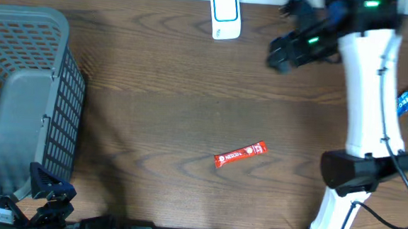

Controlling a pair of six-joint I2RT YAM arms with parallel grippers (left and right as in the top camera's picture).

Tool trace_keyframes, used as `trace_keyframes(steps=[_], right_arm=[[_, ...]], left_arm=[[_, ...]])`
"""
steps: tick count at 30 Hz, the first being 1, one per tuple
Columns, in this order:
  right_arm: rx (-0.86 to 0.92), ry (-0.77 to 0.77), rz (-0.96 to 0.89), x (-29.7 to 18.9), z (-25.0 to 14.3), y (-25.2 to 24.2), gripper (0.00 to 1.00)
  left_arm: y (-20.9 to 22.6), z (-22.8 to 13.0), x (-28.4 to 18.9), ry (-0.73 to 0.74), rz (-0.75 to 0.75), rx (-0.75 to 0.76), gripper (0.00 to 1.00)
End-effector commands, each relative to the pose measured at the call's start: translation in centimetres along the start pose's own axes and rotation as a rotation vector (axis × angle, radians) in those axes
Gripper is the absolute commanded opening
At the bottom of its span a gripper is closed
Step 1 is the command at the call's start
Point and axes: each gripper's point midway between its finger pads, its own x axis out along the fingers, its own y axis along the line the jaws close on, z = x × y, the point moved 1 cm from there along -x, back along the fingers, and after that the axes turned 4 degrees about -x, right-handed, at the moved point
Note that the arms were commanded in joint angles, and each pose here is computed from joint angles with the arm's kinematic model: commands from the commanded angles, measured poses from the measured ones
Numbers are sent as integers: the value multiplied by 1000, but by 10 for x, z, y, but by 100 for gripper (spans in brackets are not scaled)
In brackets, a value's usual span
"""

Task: Scan the item barcode
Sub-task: 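Move the right gripper over the red Nescafe stick and grasp it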

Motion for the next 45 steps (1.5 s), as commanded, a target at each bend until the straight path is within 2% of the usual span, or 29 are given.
trace_keyframes(steps=[1, 4, 7, 13, 20, 25, 30, 34, 35, 39, 42, 45], right_arm=[[-125, 85, 79, 27, -4, 50, 90], [-209, 142, 99, 42, -9, 85, 91], [-286, 222, 25, 57, -20, 105, 95], [-366, 342, -171, 77, -42, 129, 94], [-436, 429, -214, 79, -79, 149, 91], [-376, 472, -286, 60, -123, 134, 93], [-306, 410, -344, 60, -136, 123, 92], [-318, 395, -410, 77, -142, 110, 93], [-326, 387, -447, 90, -143, 102, 99], [-379, 384, -515, 117, -150, 87, 99], [-389, 387, -476, 132, -157, 89, 99], [-457, 395, -346, 142, -161, 106, 99]], left_arm=[[0, 1, -1, -5, 0, 16, 98], [0, 1, -1, -5, 0, 16, 98], [0, 1, -1, -5, 0, 16, 98], [0, 1, -1, -5, 0, 16, 98], [0, 1, -1, -5, 0, 16, 98], [0, 1, -1, -5, 0, 16, 98], [0, 1, -1, -5, 0, 16, 98], [0, 1, -1, -5, 0, 16, 98], [0, 1, -1, -5, 0, 16, 98], [0, 1, -1, -5, 0, 16, 98], [0, 1, -1, -5, 0, 16, 98], [0, 1, -1, -5, 0, 16, 98]])
